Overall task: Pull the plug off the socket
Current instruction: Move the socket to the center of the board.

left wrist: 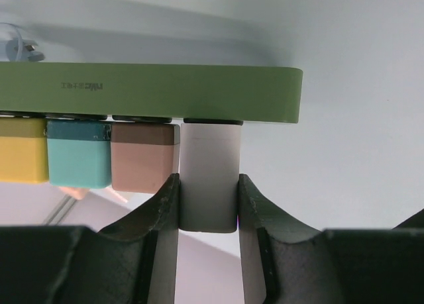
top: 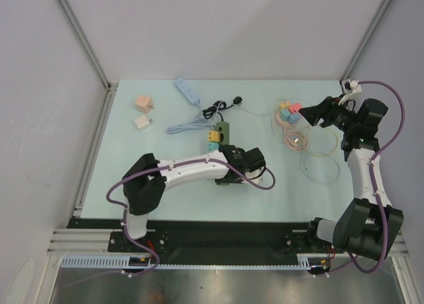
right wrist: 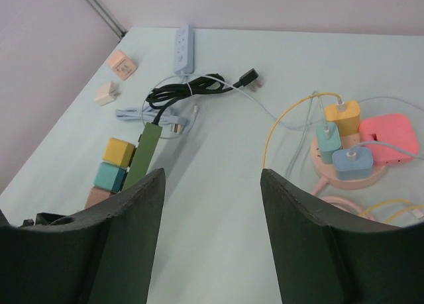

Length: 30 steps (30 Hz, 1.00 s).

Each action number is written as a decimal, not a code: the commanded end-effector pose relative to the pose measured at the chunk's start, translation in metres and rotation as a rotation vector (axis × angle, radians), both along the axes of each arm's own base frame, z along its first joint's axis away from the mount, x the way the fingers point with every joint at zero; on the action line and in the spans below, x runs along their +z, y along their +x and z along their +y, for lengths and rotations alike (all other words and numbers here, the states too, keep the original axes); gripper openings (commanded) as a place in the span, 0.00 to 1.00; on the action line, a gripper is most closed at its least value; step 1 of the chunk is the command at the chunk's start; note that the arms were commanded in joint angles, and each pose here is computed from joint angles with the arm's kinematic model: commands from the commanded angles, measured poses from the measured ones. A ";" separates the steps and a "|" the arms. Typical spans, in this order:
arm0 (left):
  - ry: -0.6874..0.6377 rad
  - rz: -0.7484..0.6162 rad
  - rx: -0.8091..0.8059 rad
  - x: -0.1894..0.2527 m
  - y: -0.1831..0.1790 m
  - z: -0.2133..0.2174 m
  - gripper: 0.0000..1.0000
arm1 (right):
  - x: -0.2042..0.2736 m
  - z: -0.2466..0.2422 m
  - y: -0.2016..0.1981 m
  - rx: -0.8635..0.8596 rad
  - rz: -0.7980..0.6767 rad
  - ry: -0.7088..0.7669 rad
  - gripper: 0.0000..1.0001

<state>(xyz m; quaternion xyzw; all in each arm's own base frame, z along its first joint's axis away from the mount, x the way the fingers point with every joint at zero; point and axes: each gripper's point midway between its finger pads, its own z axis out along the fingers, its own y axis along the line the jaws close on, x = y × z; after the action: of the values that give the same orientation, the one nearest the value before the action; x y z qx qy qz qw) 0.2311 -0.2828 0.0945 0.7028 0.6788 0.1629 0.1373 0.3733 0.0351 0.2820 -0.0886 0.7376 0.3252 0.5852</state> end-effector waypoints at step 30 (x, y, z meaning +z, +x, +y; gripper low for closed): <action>-0.120 -0.155 -0.005 0.022 0.029 -0.097 0.61 | 0.005 -0.012 0.000 -0.007 -0.024 0.015 0.64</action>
<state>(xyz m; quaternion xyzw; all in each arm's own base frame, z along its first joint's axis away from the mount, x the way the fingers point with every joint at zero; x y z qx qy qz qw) 0.2503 -0.3607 0.0911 0.7125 0.6548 0.1858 0.1706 0.3743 0.0228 0.2769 -0.0727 0.7408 0.3281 0.5816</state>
